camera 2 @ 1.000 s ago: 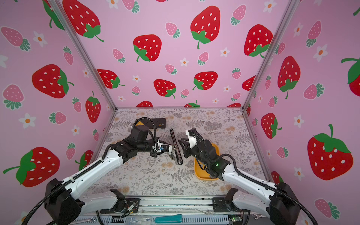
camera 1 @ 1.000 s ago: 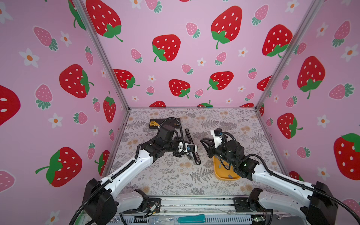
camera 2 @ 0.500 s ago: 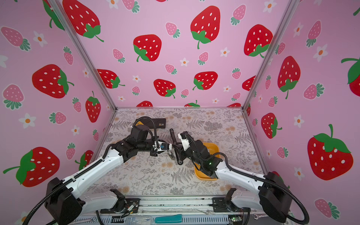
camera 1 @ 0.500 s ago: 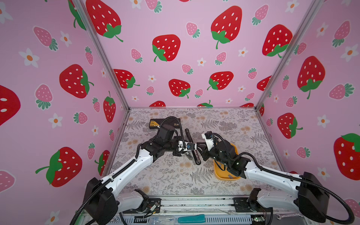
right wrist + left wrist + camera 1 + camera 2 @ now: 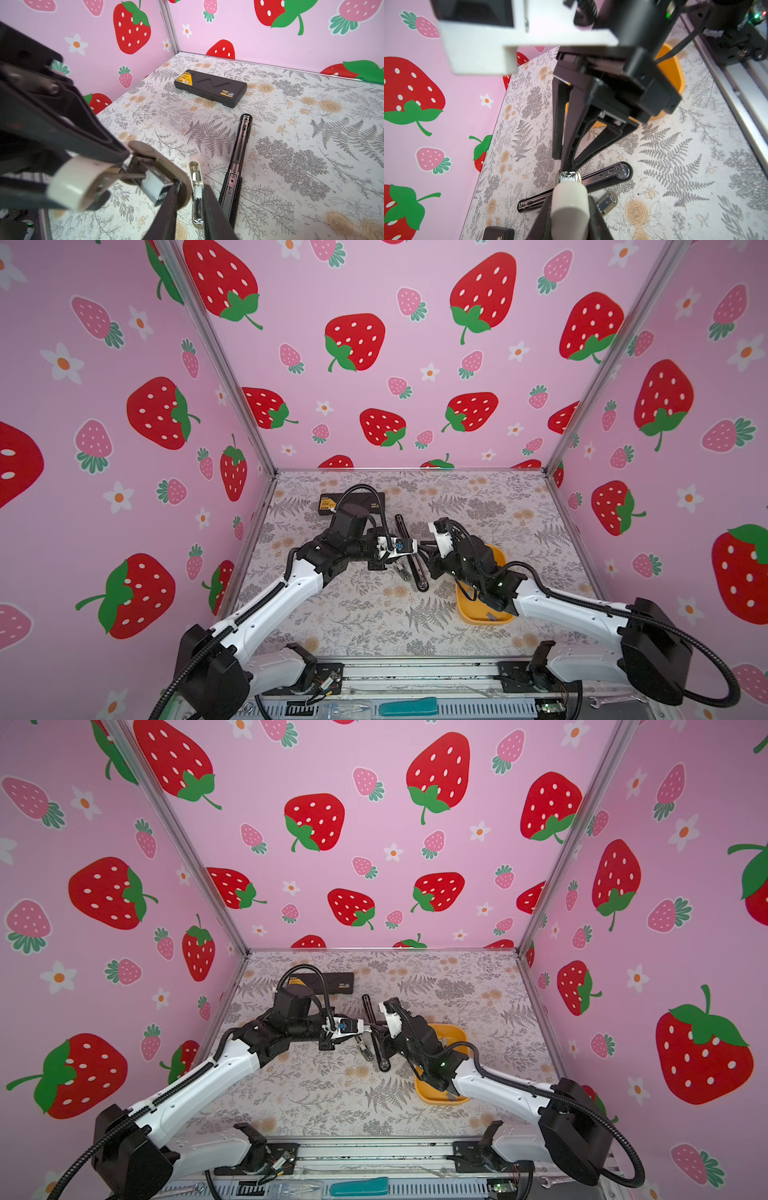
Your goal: Load the staples into the stapler
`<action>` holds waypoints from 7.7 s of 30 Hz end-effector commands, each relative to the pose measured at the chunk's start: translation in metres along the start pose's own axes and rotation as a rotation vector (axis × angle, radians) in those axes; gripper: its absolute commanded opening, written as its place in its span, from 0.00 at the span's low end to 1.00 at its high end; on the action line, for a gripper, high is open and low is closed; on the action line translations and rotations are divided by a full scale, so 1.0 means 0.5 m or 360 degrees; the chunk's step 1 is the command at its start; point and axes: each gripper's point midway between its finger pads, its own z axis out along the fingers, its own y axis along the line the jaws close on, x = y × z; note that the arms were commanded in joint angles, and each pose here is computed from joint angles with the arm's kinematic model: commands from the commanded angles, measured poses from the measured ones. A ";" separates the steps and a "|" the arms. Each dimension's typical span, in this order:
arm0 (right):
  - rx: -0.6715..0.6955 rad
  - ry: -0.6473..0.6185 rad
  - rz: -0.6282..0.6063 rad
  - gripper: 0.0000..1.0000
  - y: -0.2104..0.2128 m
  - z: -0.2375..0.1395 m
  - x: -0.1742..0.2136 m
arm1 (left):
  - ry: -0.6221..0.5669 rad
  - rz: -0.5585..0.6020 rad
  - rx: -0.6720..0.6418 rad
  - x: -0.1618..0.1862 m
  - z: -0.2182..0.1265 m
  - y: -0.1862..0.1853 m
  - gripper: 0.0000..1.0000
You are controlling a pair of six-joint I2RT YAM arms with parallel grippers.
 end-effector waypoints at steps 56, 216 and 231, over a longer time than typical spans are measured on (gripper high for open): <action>-0.0355 -0.0425 -0.0555 0.81 0.128 -0.097 -0.063 | -0.0692 0.0010 0.0444 -0.147 -0.061 -0.060 0.00; 0.1153 0.0745 0.0388 0.29 -0.397 -0.095 0.277 | 0.0100 -0.1910 -0.1781 0.448 -0.164 0.086 0.99; 0.1164 0.0817 0.0401 0.30 -0.402 -0.087 0.305 | 0.0086 -0.1903 -0.1776 0.446 -0.163 0.086 0.99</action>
